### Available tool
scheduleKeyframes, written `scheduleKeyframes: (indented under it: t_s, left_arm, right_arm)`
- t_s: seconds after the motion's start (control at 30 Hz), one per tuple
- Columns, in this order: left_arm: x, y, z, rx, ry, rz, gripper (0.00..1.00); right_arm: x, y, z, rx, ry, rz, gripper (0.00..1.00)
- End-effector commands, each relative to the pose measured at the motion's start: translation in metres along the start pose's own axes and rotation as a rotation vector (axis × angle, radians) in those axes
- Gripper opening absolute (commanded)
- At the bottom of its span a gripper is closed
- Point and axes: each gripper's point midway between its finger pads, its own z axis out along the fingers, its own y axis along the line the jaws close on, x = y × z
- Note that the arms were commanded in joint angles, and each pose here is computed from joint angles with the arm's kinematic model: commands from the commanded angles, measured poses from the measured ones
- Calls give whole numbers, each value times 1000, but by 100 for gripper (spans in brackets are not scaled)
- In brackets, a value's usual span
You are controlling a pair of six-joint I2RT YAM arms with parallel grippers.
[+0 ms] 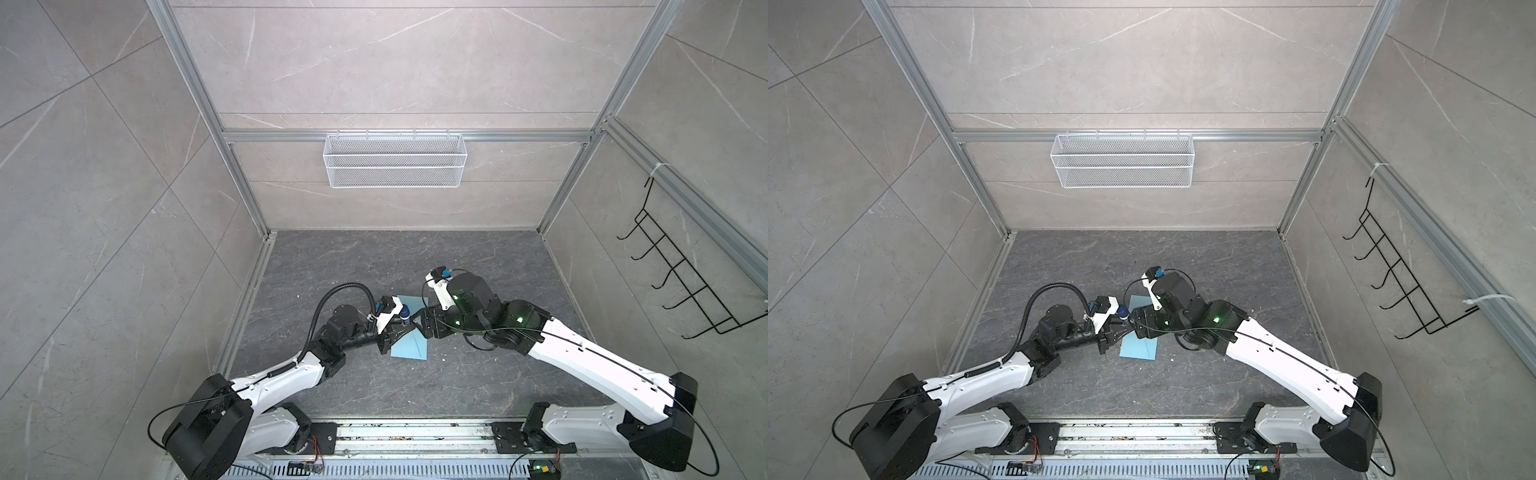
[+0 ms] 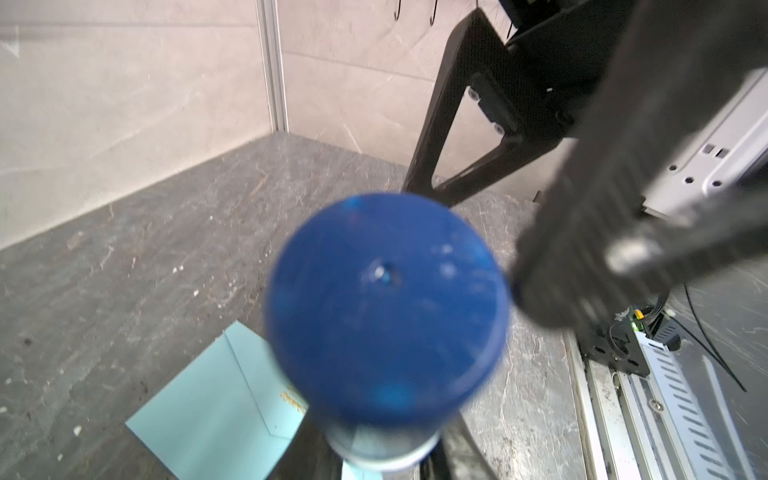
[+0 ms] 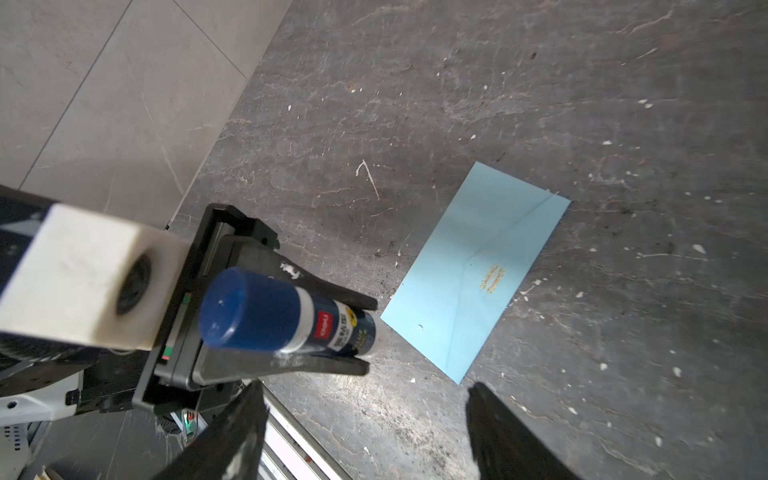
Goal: Place the letter into the envelope and seal it
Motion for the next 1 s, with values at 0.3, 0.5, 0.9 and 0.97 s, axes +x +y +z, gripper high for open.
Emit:
scheduleKeyframes:
  t_s: [0.3, 0.5, 0.9, 0.97]
  left_arm:
    - [-28, -25, -5, 144, -62, 18, 0]
    - [-29, -25, -4, 146, -60, 21, 0]
    - [-35, -22, -3, 129, -75, 32, 0]
    - [-37, -21, -3, 124, -81, 32, 0]
  right_arm:
    - [-38, 30, -22, -101, -76, -180, 54]
    - [-41, 39, -5, -118, -12, -155, 46]
    - [-17, 40, 9, -143, 65, -127, 16]
    - [-10, 36, 11, -129, 83, -125, 15]
